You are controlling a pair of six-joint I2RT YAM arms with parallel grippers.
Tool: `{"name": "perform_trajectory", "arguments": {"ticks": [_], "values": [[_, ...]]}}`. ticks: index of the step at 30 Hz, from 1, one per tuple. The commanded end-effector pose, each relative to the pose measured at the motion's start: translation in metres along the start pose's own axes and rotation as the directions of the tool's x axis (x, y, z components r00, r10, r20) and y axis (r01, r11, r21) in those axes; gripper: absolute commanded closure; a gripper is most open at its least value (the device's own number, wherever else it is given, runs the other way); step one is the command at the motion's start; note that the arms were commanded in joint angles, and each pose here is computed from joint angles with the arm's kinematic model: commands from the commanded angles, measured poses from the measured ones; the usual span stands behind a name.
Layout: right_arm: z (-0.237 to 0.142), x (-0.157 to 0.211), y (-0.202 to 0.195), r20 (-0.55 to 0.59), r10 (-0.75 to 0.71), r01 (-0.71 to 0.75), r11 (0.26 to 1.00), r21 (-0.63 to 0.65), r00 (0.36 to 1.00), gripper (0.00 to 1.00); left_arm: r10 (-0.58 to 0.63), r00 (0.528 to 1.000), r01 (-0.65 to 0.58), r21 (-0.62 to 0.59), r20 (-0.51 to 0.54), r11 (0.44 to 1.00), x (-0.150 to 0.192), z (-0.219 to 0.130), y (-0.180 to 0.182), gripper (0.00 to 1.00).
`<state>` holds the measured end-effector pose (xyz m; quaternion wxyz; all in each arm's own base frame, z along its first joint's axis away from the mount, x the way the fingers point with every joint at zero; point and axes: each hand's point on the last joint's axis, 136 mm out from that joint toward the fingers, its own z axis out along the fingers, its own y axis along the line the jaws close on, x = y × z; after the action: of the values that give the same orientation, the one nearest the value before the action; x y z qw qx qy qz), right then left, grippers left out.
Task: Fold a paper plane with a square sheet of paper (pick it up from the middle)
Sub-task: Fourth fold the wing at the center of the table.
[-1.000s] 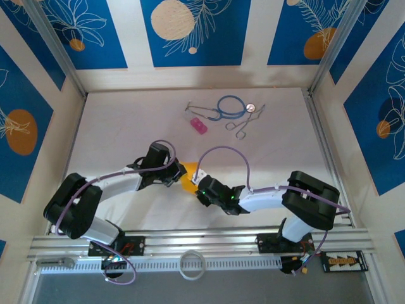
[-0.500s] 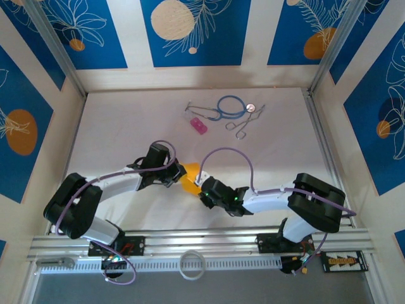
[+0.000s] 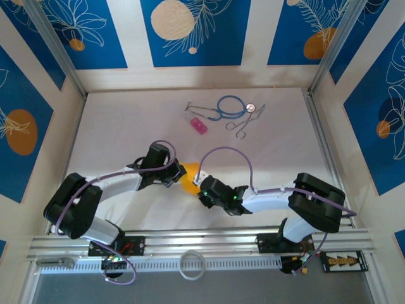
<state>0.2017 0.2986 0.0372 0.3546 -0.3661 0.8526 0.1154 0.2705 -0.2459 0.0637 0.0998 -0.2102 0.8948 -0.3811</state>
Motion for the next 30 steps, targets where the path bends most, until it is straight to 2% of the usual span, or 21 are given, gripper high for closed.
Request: {"name": "perform_trajectory", "arguments": {"ticks": [1,16,23,25,30], "values": [[-0.001,-0.012,0.003,0.016,0.012,-0.012,1.0,-0.018,1.0,0.77,0.001,1.0,-0.001,0.003,0.01,1.0,-0.005,-0.001,-0.005,0.98],[0.0,-0.002,-0.001,-0.022,0.03,-0.03,1.0,-0.004,0.999,0.83,-0.001,1.0,0.001,0.003,0.013,1.0,-0.005,0.0,-0.005,0.98],[0.0,-0.003,-0.001,-0.018,0.047,-0.047,0.999,-0.011,0.999,0.91,-0.001,1.0,0.001,0.007,0.015,1.0,-0.006,0.0,-0.006,0.98],[0.002,-0.001,-0.002,-0.025,0.059,-0.059,0.998,-0.01,0.998,0.94,-0.002,1.0,0.002,0.007,0.016,1.0,-0.006,-0.001,-0.005,0.96],[0.003,0.004,-0.004,-0.037,0.128,-0.129,0.991,-0.034,0.991,0.99,0.007,0.999,-0.007,0.013,0.032,1.0,-0.006,-0.005,-0.007,0.81]]}}
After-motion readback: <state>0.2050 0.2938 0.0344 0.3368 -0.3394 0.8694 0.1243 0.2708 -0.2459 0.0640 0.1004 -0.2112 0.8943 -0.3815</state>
